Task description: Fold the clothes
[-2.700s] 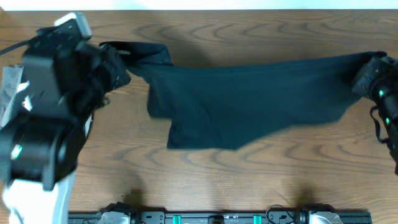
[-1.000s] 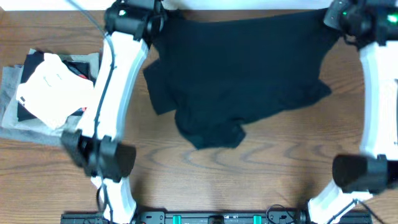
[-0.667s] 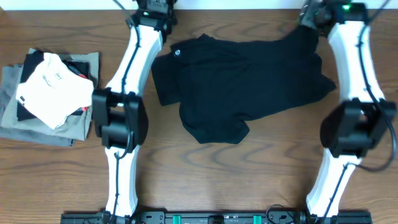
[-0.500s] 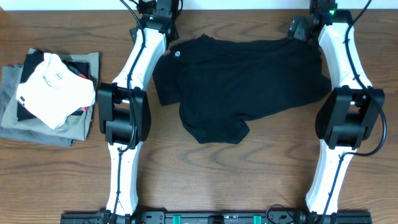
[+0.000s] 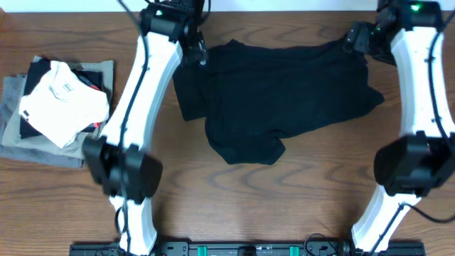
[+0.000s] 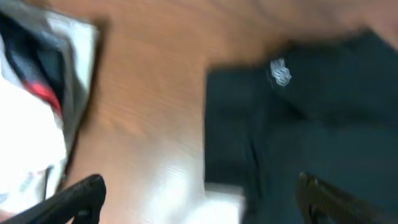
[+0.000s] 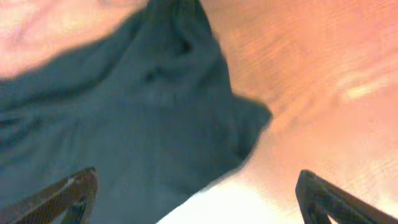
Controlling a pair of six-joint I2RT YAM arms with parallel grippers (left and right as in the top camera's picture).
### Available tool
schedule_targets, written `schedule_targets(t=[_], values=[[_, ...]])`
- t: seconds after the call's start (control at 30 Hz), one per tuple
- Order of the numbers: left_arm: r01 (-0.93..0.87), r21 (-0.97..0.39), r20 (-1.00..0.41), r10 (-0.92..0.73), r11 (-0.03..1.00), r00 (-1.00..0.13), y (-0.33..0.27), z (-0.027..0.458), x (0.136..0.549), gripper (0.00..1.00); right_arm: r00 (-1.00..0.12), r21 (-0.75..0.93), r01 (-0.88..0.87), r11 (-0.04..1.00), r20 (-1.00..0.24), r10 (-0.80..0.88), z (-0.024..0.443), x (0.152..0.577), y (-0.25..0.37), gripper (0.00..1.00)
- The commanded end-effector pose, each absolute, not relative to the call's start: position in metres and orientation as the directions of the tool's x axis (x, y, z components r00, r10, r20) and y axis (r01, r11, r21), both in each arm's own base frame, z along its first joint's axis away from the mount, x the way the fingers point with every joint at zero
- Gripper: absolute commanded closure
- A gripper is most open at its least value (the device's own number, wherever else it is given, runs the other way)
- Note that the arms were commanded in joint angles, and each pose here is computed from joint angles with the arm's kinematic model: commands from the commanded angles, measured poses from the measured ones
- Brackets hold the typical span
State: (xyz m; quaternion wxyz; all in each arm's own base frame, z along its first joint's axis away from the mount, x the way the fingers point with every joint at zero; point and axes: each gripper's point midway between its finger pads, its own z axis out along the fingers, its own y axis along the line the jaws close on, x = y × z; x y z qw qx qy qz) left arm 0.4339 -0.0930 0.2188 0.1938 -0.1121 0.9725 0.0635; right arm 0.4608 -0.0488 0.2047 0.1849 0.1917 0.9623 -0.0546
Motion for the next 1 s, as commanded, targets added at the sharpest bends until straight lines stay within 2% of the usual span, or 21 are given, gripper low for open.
schedule_targets(t=[0.0, 0.2, 0.43, 0.7, 0.97], values=[[-0.173, -0.060, -0.229, -0.182, 0.983, -0.956, -0.132, 0.213, 0.399, 0.02, -0.870, -0.035, 0.403, 0.914, -0.324, 0.372, 0.194, 0.453, -0.055, 0.01], [-0.179, -0.013, -0.083, -0.180, 0.984, -0.980, -0.155, 0.189, 0.357, 0.02, -0.815, -0.006, 0.503, 0.864, -0.336, 0.472, 0.188, 0.455, -0.086, 0.01], [-0.063, 0.014, -0.045, -0.062, 0.998, -0.997, -0.192, 0.163, 0.334, 0.02, -0.805, 0.092, 0.494, 0.865, -0.327, 0.495, 0.187, 0.452, -0.134, 0.01], [0.116, 0.045, 0.003, 0.116, 0.992, -0.993, -0.237, 0.110, 0.294, 0.02, -0.803, 0.090, 0.526, 0.845, -0.276, 0.529, 0.166, 0.437, -0.178, 0.01], [0.295, -0.047, -0.026, 0.294, 0.954, -0.955, -0.293, 0.074, 0.264, 0.02, -0.836, 0.143, 0.499, 0.855, -0.180, 0.518, 0.125, 0.440, -0.176, 0.07]])
